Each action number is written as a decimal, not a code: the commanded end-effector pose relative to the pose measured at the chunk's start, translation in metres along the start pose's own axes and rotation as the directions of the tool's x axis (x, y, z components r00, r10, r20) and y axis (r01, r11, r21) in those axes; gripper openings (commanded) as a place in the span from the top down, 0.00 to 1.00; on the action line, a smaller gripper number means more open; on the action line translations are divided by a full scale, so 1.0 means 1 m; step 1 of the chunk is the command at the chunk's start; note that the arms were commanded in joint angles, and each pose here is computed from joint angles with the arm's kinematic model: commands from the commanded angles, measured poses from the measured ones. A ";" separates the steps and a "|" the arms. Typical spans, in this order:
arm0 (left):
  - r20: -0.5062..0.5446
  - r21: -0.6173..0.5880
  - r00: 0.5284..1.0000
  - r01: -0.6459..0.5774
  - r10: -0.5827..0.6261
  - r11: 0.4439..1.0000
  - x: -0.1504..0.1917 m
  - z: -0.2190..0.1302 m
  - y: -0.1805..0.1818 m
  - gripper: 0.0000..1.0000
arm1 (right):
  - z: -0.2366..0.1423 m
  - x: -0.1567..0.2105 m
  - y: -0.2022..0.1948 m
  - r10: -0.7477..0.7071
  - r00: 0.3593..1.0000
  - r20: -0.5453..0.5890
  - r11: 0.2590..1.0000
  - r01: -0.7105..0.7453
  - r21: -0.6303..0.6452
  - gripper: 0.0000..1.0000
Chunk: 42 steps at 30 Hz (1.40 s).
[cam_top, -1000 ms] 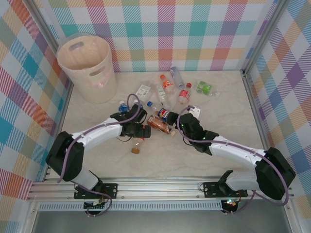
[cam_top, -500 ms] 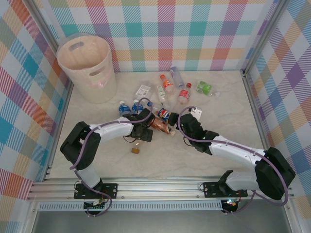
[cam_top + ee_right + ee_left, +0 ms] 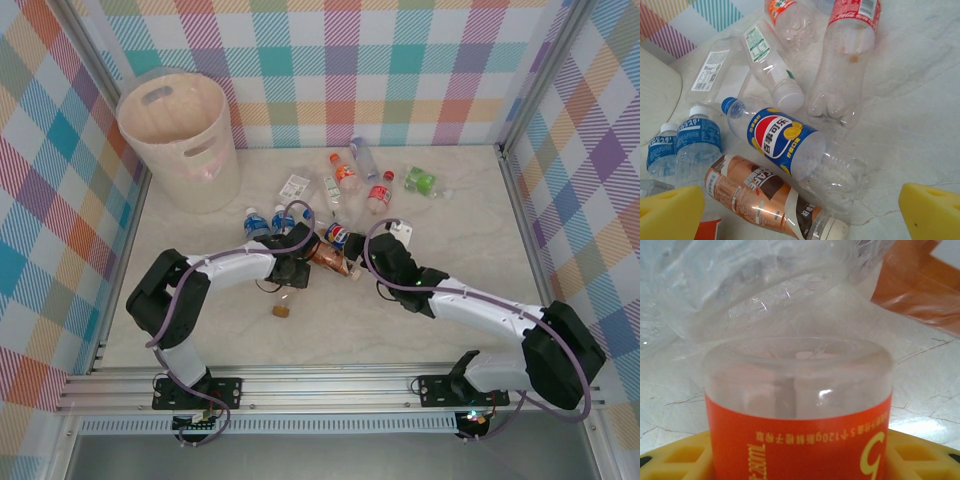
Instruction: Put the plastic bottles in the bin
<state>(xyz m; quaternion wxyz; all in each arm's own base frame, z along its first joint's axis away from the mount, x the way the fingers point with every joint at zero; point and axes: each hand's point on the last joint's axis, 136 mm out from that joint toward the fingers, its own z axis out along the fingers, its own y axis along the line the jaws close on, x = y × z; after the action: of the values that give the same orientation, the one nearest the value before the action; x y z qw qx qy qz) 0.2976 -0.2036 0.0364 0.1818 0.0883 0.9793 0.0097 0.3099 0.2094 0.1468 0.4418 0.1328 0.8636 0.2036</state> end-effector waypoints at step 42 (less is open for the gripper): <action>0.615 0.374 0.684 0.187 -0.393 0.909 -0.201 -0.205 0.039 0.54 | -0.051 -0.021 0.127 -0.353 0.908 0.227 0.704 0.418 -0.574 0.00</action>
<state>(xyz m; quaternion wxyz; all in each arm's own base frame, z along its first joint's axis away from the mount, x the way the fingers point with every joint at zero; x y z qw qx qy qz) 0.3980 -0.2011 0.2617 0.4586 -0.0351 0.8716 -0.1695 0.2899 0.3009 0.2293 0.5135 -0.1797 0.7617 0.3519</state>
